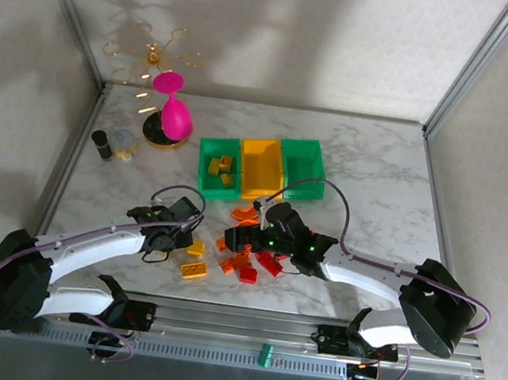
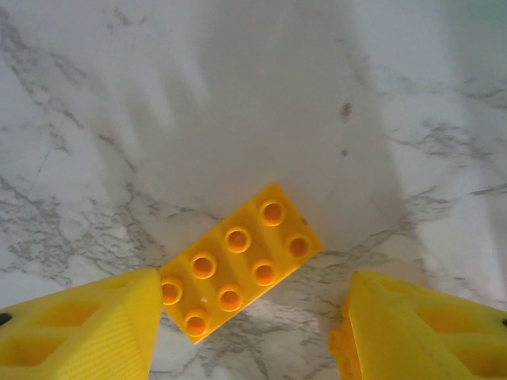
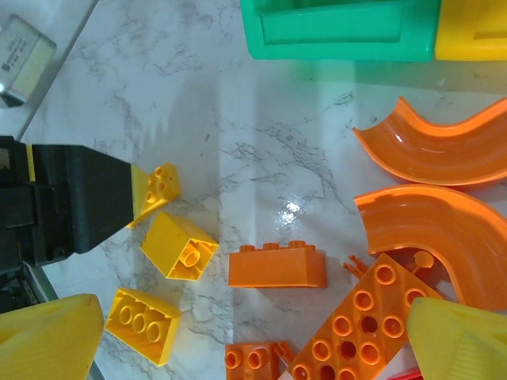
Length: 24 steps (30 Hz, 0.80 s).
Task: Sort the legos into containers by color
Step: Move the lego to the center of the table.
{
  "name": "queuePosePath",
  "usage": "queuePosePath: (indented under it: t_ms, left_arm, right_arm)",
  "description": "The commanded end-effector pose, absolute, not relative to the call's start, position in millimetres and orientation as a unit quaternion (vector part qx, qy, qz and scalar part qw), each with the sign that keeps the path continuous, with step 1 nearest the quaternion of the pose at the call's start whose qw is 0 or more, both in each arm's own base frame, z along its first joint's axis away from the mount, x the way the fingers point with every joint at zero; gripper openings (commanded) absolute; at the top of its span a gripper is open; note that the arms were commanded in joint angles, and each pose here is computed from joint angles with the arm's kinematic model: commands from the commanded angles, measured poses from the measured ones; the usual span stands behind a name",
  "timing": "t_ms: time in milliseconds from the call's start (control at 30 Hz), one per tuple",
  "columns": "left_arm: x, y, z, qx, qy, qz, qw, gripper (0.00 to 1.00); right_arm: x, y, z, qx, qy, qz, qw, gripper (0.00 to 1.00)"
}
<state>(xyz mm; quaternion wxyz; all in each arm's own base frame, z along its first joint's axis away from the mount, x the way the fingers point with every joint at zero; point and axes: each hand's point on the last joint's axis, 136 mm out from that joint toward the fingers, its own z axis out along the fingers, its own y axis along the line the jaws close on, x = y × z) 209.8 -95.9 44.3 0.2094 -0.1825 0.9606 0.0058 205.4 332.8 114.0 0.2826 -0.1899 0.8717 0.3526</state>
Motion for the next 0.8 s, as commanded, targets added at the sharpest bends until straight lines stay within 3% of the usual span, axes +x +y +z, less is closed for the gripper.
queuePosePath:
  t_ms: [0,767]
  left_arm:
    - [202.9,-86.4,40.4,-0.197,0.957,0.015,0.214,0.63]
    - [221.7,-79.8,28.6,-0.187,0.955,0.047,0.223,0.64]
  right_arm:
    - [208.4,338.7,118.1,-0.181,0.871,0.354,0.289,0.99]
    - [215.1,344.3,120.2,-0.174,0.876,0.346,0.288,0.99]
